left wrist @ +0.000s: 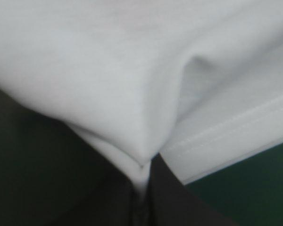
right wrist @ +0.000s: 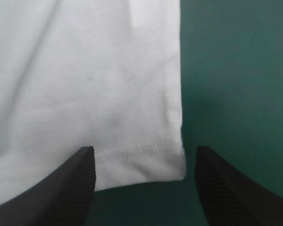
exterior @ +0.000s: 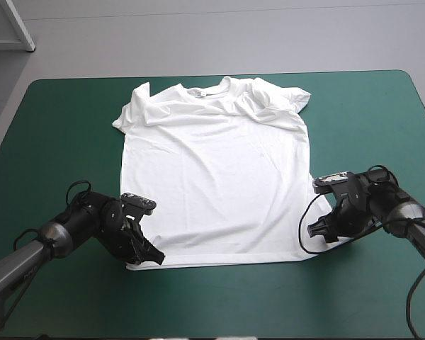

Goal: Fold the cloth

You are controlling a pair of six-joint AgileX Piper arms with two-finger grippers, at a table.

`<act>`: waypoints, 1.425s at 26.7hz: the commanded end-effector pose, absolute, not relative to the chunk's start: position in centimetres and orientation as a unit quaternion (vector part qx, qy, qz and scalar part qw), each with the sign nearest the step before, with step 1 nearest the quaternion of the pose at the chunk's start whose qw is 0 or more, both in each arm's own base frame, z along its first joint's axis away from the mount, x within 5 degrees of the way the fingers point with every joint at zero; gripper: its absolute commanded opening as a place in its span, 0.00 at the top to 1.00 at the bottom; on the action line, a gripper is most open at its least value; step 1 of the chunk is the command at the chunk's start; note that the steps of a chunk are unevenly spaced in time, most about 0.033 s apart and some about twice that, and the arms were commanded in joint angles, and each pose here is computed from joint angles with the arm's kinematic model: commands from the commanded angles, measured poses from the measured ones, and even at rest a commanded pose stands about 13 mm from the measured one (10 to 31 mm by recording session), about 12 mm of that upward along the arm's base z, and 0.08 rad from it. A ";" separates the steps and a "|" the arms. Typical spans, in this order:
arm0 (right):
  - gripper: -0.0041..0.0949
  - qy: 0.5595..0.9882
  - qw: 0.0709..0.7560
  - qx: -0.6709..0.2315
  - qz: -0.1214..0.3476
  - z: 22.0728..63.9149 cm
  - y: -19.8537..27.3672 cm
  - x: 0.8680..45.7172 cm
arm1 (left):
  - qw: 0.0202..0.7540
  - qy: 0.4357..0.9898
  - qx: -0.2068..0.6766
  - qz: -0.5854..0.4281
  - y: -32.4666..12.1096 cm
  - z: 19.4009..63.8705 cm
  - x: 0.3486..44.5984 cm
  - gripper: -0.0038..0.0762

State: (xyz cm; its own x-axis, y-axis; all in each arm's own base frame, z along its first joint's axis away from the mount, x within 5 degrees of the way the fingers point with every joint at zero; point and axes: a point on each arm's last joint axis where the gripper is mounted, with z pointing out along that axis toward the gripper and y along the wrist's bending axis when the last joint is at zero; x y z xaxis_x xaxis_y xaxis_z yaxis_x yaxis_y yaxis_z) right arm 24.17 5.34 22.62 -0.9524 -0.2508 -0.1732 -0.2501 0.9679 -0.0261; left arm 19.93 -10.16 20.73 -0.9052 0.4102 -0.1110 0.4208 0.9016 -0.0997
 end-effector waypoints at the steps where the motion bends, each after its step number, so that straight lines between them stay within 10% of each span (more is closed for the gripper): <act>1: 0.38 0.986 0.114 -0.122 -0.004 23.1 5.4 24.9 | 0.059 0.973 0.212 -0.070 -10.4 21.5 20.0 0.93; 6: 0.47 0.988 0.084 -0.124 0.025 21.7 6.1 25.2 | 0.062 0.973 0.212 -0.070 -10.4 21.5 20.1 0.93; 13: 0.97 0.985 0.081 -0.146 0.052 21.0 6.6 25.2 | 0.082 0.972 0.208 -0.073 -10.5 21.5 20.4 0.93; 21: 0.97 0.978 0.129 -0.153 0.055 23.4 6.8 25.8 | 0.139 0.964 0.209 -0.082 -11.1 23.5 21.8 0.93; 31: 0.97 0.895 0.413 -0.153 0.072 41.5 7.2 27.6 | 0.379 0.893 0.242 -0.012 -10.9 40.1 25.6 0.93; 38: 0.97 0.738 0.655 -0.147 0.075 57.6 6.4 24.4 | 0.665 0.720 0.196 0.016 -8.4 57.4 22.3 0.93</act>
State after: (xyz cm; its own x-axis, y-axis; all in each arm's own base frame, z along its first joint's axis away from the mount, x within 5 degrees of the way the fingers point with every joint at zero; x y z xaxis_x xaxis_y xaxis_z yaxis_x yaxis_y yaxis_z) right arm 26.80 6.95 52.66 -0.3217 -0.1575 -0.9337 -0.3289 0.9432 -0.0458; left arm 24.98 -9.59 52.10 -0.2978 0.3593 -0.8844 0.3193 0.9106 0.2624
